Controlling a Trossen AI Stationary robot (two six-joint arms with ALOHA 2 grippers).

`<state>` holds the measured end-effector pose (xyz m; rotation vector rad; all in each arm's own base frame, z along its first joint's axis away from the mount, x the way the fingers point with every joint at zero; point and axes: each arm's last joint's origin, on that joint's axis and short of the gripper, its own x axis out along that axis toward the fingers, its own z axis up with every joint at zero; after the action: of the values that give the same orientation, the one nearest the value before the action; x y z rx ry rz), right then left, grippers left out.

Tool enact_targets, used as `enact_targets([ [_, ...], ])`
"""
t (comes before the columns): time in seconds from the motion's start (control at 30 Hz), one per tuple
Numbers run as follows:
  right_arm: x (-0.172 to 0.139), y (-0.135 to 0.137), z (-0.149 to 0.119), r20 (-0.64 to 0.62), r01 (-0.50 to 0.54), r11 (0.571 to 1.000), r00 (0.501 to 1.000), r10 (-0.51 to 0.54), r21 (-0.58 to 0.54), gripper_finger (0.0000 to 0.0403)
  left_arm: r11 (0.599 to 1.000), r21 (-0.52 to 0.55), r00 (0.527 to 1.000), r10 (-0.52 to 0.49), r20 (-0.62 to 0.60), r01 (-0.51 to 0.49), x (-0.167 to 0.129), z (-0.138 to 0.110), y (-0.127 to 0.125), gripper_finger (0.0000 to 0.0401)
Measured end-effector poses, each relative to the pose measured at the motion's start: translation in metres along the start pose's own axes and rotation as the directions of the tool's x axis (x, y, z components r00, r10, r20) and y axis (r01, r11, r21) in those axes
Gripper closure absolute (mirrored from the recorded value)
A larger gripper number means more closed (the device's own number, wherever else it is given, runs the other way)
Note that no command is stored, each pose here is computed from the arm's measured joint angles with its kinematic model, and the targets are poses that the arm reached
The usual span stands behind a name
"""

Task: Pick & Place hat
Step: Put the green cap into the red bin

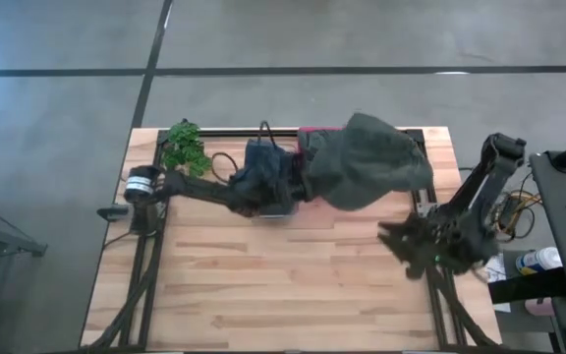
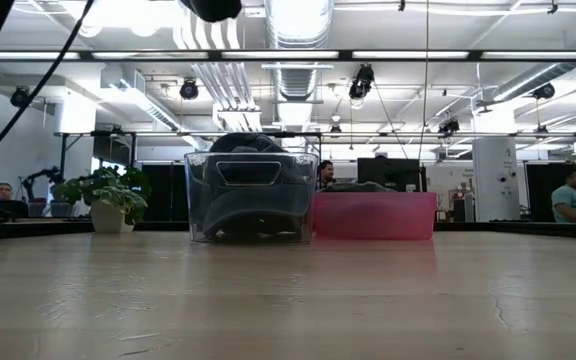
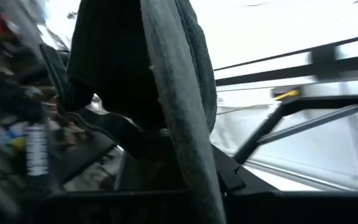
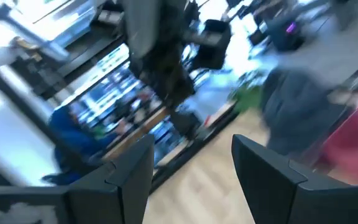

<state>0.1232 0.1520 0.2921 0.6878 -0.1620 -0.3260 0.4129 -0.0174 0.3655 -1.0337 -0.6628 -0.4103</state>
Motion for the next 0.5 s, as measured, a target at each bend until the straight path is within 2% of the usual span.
enact_targets([
  [0.23,0.014,-0.018,0.058,0.135,0.124,0.988,0.985,-0.112,-0.087,0.0193,0.994,-0.068,0.995,-0.084,-0.056,0.08,0.009,0.052,0.011,0.0392],
  [0.4,0.034,-0.022,0.084,0.209,0.052,0.984,0.978,-0.016,-0.169,0.0193,0.995,-0.066,0.996,-0.08,-0.048,0.077,0.008,0.079,0.02,0.0392],
  [0.5,0.045,-0.024,0.093,0.254,0.052,0.973,0.967,0.007,-0.225,0.0193,0.994,-0.074,0.994,-0.083,-0.073,0.078,0.006,0.089,0.024,0.0392],
])
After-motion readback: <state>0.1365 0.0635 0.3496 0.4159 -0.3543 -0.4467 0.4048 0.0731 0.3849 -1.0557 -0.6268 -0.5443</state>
